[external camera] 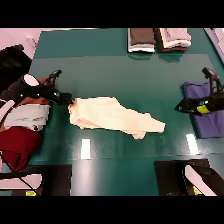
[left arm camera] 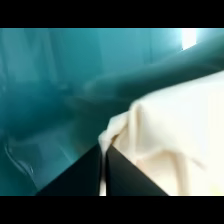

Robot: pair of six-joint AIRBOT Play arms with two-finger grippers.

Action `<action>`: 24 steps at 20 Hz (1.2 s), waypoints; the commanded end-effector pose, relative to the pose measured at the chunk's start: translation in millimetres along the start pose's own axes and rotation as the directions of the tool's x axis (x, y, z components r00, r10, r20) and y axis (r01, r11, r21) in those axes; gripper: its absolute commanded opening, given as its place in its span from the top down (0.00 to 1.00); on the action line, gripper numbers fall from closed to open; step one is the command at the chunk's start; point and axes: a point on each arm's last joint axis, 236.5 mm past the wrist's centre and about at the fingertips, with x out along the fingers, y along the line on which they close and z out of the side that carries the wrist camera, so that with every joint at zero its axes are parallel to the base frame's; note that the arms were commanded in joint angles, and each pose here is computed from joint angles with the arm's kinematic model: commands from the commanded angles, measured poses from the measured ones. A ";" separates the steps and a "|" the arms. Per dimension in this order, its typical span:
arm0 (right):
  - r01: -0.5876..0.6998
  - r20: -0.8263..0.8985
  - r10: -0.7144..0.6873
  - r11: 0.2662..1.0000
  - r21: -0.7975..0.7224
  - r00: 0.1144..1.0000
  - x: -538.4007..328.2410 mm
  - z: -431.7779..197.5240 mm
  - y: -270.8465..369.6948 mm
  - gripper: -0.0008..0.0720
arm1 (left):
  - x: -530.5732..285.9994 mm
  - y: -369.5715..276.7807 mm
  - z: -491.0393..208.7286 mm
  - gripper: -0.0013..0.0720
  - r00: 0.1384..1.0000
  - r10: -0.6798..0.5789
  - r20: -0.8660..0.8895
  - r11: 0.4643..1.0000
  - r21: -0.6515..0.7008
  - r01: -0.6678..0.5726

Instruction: Fold the shirts.

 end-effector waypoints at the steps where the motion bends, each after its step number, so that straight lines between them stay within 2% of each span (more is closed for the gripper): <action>1: 0.000 -0.160 0.020 0.992 0.125 0.987 40.5 -37.5 -34.5 0.27 | -23.5 -9.6 24.8 0.95 0.997 0.003 0.072 0.999 0.041 -0.006; 2: -0.012 -0.194 0.045 0.986 0.166 0.980 53.6 -45.1 -39.5 0.23 | -25.9 -10.9 28.2 0.95 0.997 0.003 0.082 0.999 0.045 -0.007; 5: -0.107 -0.268 0.168 0.968 0.227 0.949 93.5 -61.6 -26.8 0.23 | -25.4 -10.9 28.0 0.95 0.997 0.001 0.081 0.999 0.043 -0.005; 9: -0.113 -0.356 0.170 0.978 0.176 0.919 128.6 -75.1 -7.8 0.25 | -25.5 -11.1 27.8 0.95 0.997 0.001 0.080 0.999 0.044 -0.005; 10: -0.115 -0.377 0.163 0.983 0.146 0.912 132.4 -78.0 -1.8 0.39 | -25.5 -11.1 27.8 0.95 0.997 0.001 0.080 0.999 0.044 -0.005; 11: -0.115 -0.386 0.152 0.986 0.118 0.910 134.9 -77.9 2.2 0.48 | -25.5 -11.1 27.8 0.95 0.997 0.001 0.080 0.999 0.044 -0.005; 12: -0.118 -0.381 0.144 0.989 0.091 0.913 136.4 -74.7 6.9 0.62 | -25.5 -11.1 27.8 0.95 0.997 0.001 0.080 0.999 0.043 -0.005; 13: -0.119 -0.360 0.132 0.991 0.058 0.924 136.3 -67.3 10.9 0.83 | -25.6 -11.4 27.5 0.95 0.997 0.000 0.078 0.999 0.041 -0.003; 14: -0.128 -0.326 0.127 0.992 0.017 0.937 133.3 -56.3 16.4 0.96 | -27.9 -12.6 27.6 0.95 0.997 -0.001 0.082 0.999 0.038 -0.002; 17: -0.154 -0.134 0.139 0.982 -0.107 0.981 89.8 0.2 43.7 0.96 | -70.1 -25.8 51.0 0.95 0.973 0.022 0.228 0.995 0.087 -0.043; 20: -0.136 0.198 0.191 0.956 -0.261 0.962 -16.3 74.5 84.7 0.96 | -180.6 -67.4 92.1 0.95 0.865 0.030 0.501 0.971 0.189 -0.143; 22: -0.074 0.447 0.239 0.932 -0.355 0.862 -121.2 108.8 114.7 0.96 | -286.3 -110.4 106.8 0.95 0.716 0.002 0.698 0.947 0.228 -0.224; 24: 0.019 0.649 0.279 0.911 -0.412 0.708 -230.9 116.2 139.3 0.96 | -395.3 -163.5 95.8 0.95 0.526 -0.079 0.847 0.917 0.269 -0.295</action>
